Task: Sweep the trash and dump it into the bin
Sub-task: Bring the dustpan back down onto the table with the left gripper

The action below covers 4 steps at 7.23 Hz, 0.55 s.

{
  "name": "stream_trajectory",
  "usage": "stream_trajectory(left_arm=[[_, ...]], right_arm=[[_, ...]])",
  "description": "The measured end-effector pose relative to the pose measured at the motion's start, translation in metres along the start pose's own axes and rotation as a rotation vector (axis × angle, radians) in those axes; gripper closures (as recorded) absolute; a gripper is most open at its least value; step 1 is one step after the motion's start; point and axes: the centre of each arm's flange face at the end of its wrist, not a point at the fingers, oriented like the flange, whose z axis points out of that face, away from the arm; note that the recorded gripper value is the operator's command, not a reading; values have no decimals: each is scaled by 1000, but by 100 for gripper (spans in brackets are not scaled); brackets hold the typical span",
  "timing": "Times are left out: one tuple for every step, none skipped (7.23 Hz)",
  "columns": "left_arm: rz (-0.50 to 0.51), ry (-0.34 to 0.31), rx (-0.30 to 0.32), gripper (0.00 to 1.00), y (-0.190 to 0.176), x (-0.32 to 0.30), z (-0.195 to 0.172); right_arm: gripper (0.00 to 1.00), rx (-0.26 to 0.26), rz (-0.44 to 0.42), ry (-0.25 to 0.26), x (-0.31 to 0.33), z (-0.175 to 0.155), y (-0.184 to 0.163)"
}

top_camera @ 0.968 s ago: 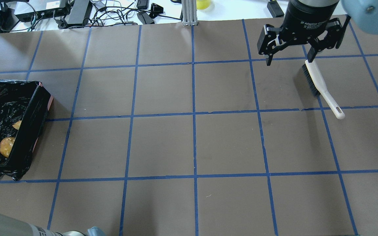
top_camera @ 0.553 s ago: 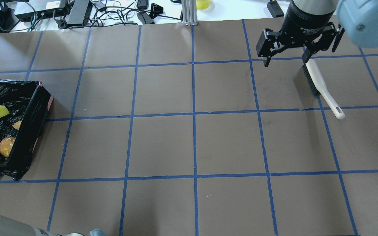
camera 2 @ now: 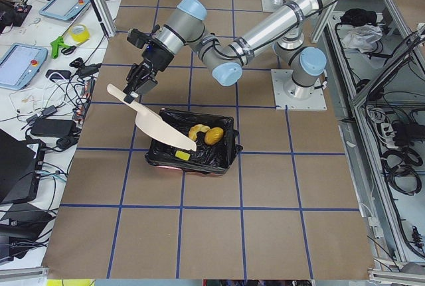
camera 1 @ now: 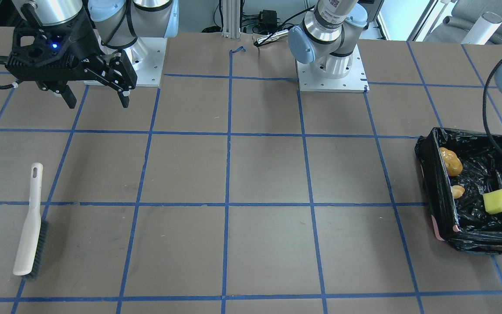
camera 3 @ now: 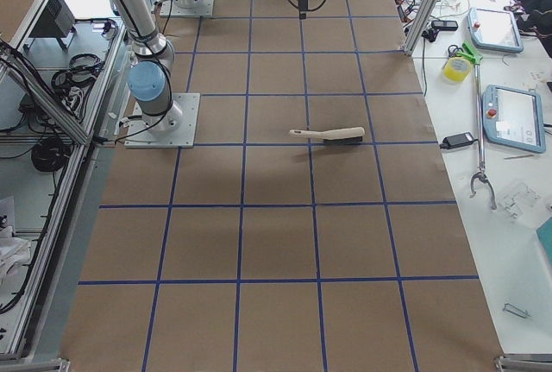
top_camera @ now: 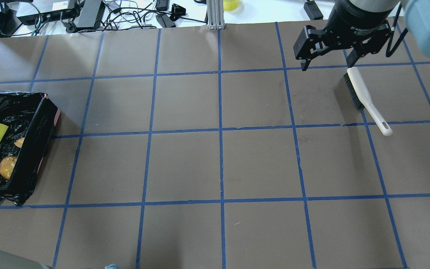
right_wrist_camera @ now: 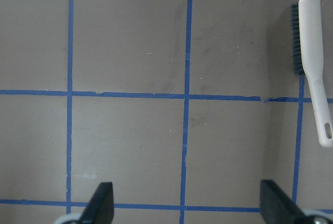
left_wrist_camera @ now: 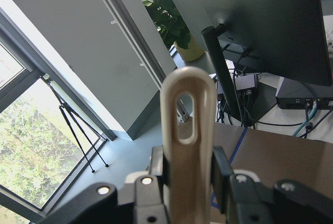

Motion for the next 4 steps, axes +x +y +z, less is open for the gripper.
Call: stream_trajectory(left_arm=[[-28,7,-43,100,-2,9,-8],[-54,11,-77,100,-6,24,-21],[-75,13,-112,100,-10,42,-37],[-101,19,-153,100,-12,59,-54]], right_arm=[[0,23,1,-2,-1,-3,-1],[0,37,3,-2,-1,-4,-1],[0,39,4,-1,-1,-2,-1],[0,42,4,-2,-2,-3,0]])
